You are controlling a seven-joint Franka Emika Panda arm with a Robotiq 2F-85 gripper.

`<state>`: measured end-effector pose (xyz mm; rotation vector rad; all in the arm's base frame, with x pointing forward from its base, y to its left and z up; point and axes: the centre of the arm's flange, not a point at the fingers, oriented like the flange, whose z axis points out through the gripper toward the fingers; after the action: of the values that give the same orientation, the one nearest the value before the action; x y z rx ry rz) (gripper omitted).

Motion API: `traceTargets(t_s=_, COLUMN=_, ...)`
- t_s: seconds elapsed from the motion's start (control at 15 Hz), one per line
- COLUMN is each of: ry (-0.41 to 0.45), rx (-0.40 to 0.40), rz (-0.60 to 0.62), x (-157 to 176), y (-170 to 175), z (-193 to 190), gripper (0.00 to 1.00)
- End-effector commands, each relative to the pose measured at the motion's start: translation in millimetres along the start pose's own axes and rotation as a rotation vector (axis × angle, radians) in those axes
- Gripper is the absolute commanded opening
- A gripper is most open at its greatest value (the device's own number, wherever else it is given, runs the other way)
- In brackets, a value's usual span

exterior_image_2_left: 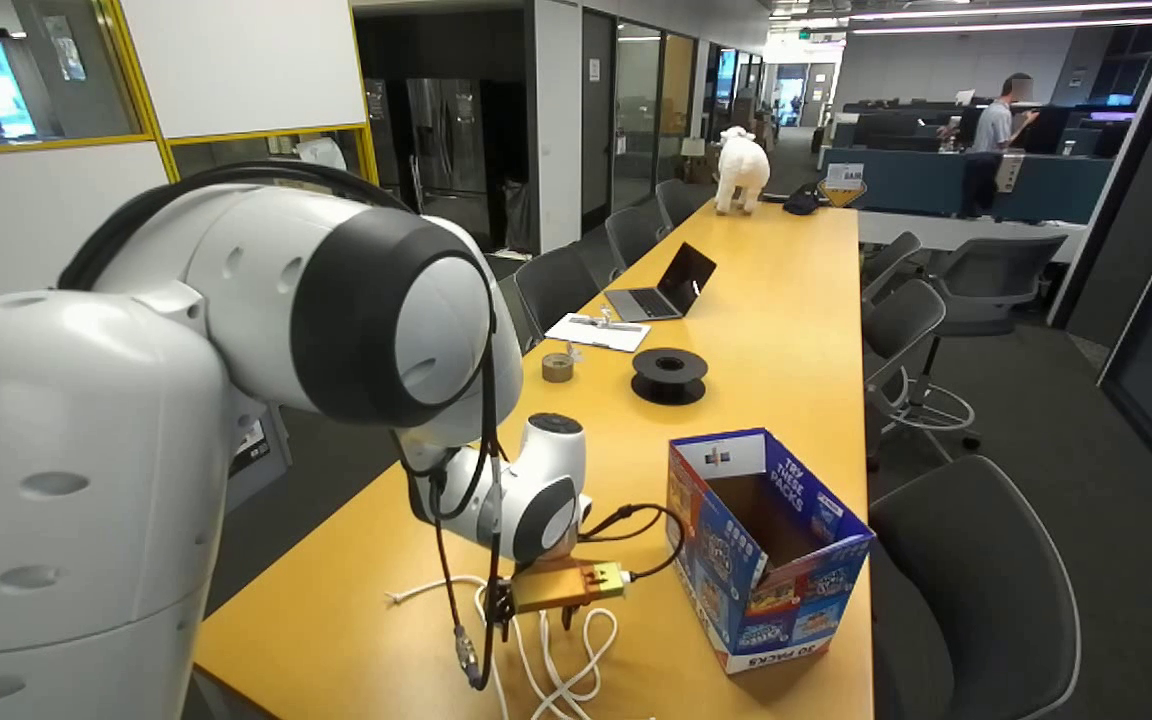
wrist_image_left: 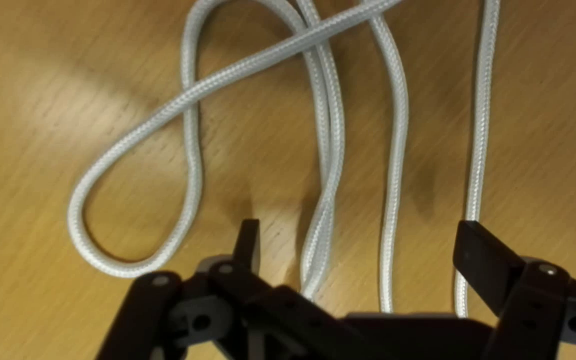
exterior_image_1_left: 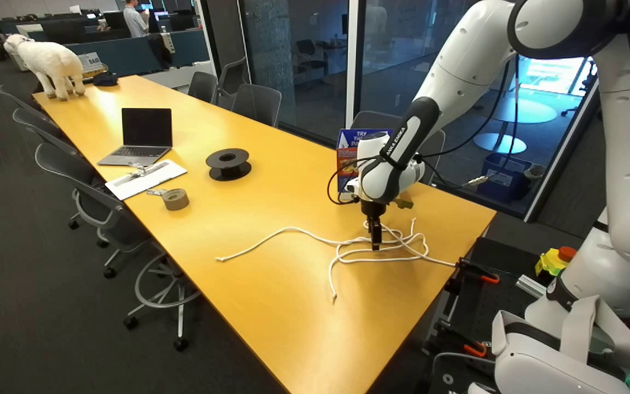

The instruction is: Put the ropes in the carton box

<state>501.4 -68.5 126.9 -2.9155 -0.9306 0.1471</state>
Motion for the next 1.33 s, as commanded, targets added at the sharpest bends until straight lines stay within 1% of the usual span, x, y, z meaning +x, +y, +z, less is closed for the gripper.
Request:
traceTargets(t_s=0.0, ry=-0.004, rx=-0.012, rz=0.019, x=1, y=4, z=5, gripper=1.00)
traceTargets(t_s=0.33, ry=-0.004, rx=-0.026, rz=0.004, x=-5, y=0, z=10, gripper=1.00)
traceTargets(t_s=0.8, ry=0.045, rx=-0.072, rz=-0.022, x=-10, y=-3, z=7, gripper=1.00)
traceTargets(t_s=1.27, ry=0.046, rx=-0.065, rz=-0.031, x=-16, y=-8, z=14, gripper=1.00)
